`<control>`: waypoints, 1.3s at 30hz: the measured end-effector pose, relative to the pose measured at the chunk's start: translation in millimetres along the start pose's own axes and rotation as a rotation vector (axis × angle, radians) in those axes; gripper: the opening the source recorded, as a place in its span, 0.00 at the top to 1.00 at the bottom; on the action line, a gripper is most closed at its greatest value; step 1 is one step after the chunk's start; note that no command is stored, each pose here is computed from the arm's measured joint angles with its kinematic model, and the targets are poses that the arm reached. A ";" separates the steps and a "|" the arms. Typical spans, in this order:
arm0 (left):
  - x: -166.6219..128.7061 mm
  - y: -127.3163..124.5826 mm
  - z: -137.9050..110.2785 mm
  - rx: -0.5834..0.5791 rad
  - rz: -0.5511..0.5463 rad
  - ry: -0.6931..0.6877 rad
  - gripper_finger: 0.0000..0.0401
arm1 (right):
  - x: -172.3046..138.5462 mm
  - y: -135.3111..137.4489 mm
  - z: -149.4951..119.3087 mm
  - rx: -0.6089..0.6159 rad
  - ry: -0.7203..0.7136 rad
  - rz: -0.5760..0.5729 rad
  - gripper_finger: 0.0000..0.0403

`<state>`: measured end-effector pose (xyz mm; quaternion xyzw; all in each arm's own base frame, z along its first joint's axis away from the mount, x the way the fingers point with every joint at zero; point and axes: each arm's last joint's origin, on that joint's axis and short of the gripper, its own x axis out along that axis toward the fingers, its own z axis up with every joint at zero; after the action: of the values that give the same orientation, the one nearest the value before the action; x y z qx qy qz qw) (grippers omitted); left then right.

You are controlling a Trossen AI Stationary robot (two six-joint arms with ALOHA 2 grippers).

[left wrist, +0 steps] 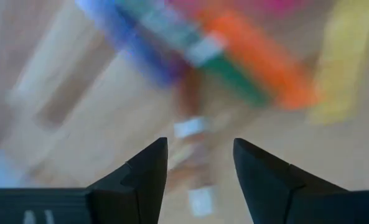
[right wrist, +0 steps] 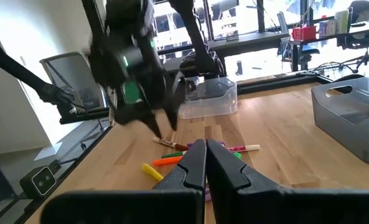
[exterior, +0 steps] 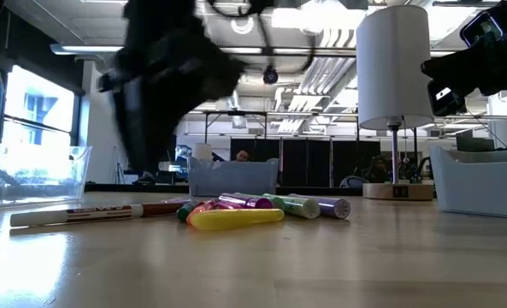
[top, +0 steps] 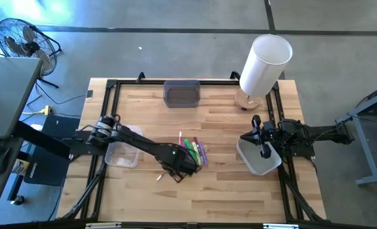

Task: Pick & Place Markers
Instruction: Put the white and brown marker into the transparent bin

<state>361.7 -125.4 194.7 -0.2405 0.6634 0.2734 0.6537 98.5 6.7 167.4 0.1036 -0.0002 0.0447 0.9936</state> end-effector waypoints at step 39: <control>4.6 18.3 -26.1 -0.093 -0.052 0.056 0.55 | 0.4 -0.1 -0.5 0.000 0.007 -0.001 1.00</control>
<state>330.0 -129.4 190.8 -0.2950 0.6616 0.2801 0.6300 98.9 6.8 166.9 0.1036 0.0031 0.0448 0.9936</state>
